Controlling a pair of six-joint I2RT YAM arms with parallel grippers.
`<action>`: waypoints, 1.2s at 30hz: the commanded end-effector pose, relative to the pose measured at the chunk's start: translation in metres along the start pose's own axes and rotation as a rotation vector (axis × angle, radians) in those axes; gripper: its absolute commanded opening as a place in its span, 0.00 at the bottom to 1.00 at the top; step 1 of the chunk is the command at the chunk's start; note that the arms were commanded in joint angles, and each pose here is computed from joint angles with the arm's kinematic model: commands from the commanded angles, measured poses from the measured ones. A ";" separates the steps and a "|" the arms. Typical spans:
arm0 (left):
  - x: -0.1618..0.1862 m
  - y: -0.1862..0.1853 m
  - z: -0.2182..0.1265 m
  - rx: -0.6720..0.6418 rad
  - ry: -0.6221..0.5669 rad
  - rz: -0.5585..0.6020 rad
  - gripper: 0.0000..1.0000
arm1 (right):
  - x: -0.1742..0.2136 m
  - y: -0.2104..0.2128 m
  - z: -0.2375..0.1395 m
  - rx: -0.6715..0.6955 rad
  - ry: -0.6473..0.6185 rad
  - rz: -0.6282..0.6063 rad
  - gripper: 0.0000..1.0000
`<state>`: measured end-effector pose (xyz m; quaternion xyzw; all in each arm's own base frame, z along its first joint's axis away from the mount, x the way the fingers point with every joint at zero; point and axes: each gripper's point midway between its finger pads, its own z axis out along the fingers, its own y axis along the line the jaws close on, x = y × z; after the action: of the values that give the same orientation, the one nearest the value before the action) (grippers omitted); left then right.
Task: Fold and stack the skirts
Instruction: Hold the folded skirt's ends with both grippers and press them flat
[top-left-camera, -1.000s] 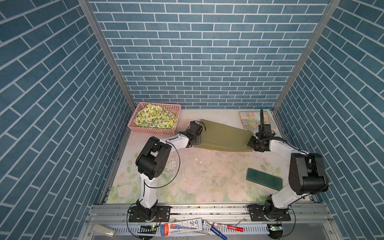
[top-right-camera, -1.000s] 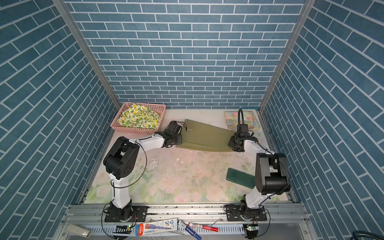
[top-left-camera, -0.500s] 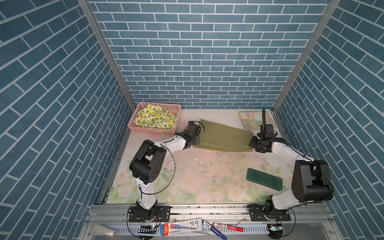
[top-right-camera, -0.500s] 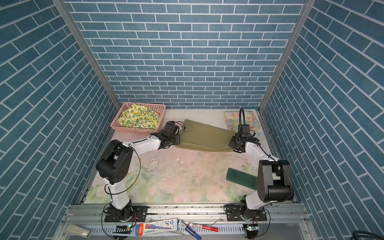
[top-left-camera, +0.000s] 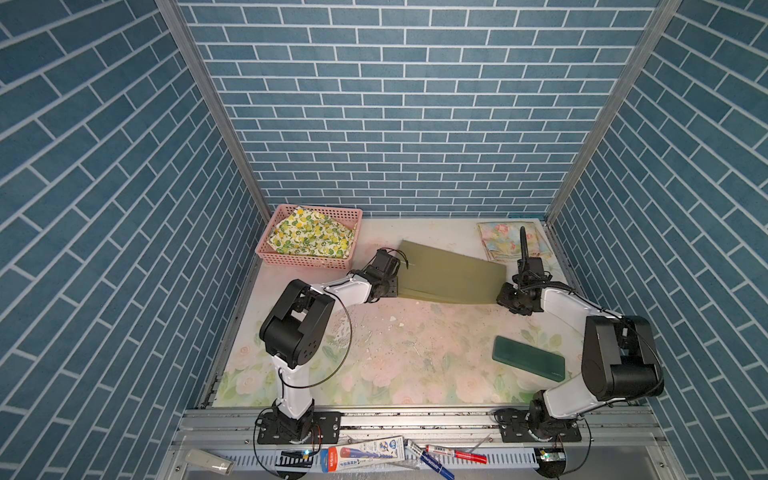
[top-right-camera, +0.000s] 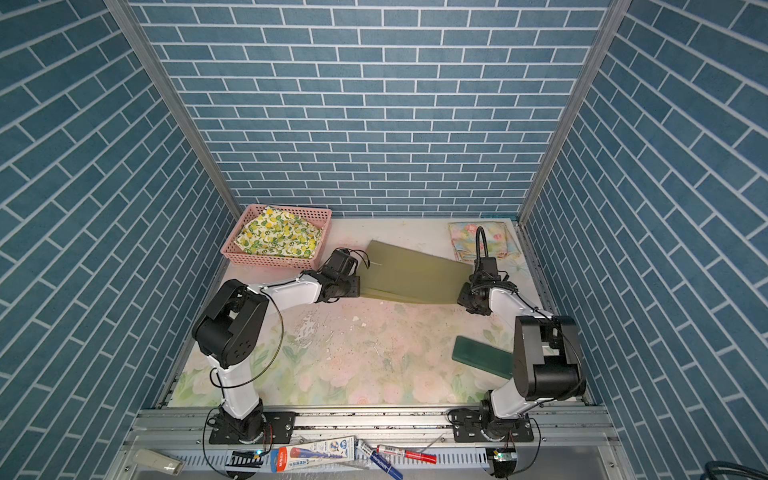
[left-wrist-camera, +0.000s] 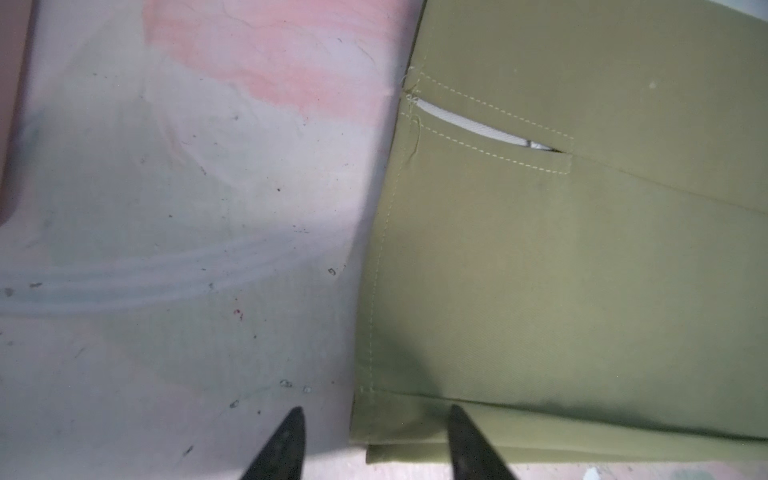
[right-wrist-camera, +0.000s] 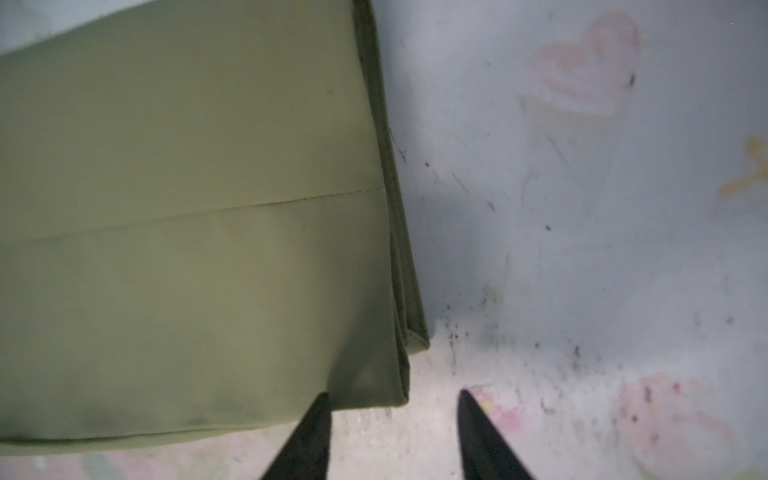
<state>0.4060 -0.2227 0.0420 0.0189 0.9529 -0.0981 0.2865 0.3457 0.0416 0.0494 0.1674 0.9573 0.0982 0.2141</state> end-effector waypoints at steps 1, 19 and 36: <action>-0.019 -0.001 -0.015 0.003 -0.051 0.032 0.79 | -0.013 0.003 -0.018 -0.050 -0.035 0.044 0.65; -0.053 -0.004 0.021 0.026 0.084 0.090 0.87 | -0.053 0.000 0.037 -0.250 0.068 0.240 0.65; -0.034 -0.002 0.060 0.043 0.170 0.075 0.83 | -0.037 0.003 0.069 -0.179 0.148 0.196 0.47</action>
<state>0.4718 -0.2404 0.0301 0.0698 0.9629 -0.1121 0.2351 0.4256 0.0373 0.0326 0.2215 0.9225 0.2445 0.2002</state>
